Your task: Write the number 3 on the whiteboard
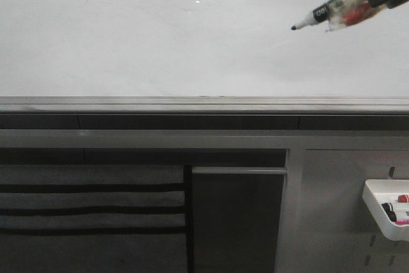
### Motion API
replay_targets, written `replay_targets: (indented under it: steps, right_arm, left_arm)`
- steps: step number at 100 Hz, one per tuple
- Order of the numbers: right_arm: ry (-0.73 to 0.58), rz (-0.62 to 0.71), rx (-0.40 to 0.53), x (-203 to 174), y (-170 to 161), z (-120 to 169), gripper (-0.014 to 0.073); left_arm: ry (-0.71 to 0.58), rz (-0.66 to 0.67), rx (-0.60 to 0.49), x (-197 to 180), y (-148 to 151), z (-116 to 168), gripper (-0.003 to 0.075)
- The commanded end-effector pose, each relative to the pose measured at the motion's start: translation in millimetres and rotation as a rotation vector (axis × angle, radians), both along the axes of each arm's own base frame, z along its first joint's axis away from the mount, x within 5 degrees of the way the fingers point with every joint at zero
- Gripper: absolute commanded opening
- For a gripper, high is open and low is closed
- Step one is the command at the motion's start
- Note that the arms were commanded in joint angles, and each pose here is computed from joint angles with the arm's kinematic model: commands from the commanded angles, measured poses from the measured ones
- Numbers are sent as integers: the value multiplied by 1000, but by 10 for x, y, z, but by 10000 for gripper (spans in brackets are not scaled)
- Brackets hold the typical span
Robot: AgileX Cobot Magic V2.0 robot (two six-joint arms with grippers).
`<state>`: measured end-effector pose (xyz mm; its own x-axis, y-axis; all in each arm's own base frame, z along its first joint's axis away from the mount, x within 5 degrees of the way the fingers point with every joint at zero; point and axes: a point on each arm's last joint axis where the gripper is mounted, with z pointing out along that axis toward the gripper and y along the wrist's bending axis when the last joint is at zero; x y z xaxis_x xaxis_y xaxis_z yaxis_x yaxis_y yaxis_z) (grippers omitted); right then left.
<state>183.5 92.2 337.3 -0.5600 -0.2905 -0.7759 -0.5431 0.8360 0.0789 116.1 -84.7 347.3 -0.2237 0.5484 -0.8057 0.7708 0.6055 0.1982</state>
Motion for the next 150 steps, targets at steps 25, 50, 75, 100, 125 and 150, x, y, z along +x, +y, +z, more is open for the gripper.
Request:
replay_targets:
  steps: [25, 50, 75, 100, 125, 150]
  right_arm:
    - [-20, 14, 100, 328, 180, 453, -39]
    - [42, 49, 47, 793, 372, 513, -39]
    - [22, 2, 52, 1123, 463, 295, -39]
    - [-34, -49, -14, 1269, 365, 232, -39]
    - [93, -66, -48, 1186, 231, 84, -39]
    - [35, -63, -10, 1319, 409, -18, -39]
  left_arm:
    - [-51, 31, -78, 33, -11, 130, 502]
    - [-51, 31, -78, 33, -11, 130, 502]
    - [-51, 31, -78, 33, -11, 130, 502]
    - [-51, 31, -78, 33, -11, 130, 502]
    - [-51, 31, -78, 33, -11, 130, 502]
    - [-51, 31, -78, 33, -11, 130, 502]
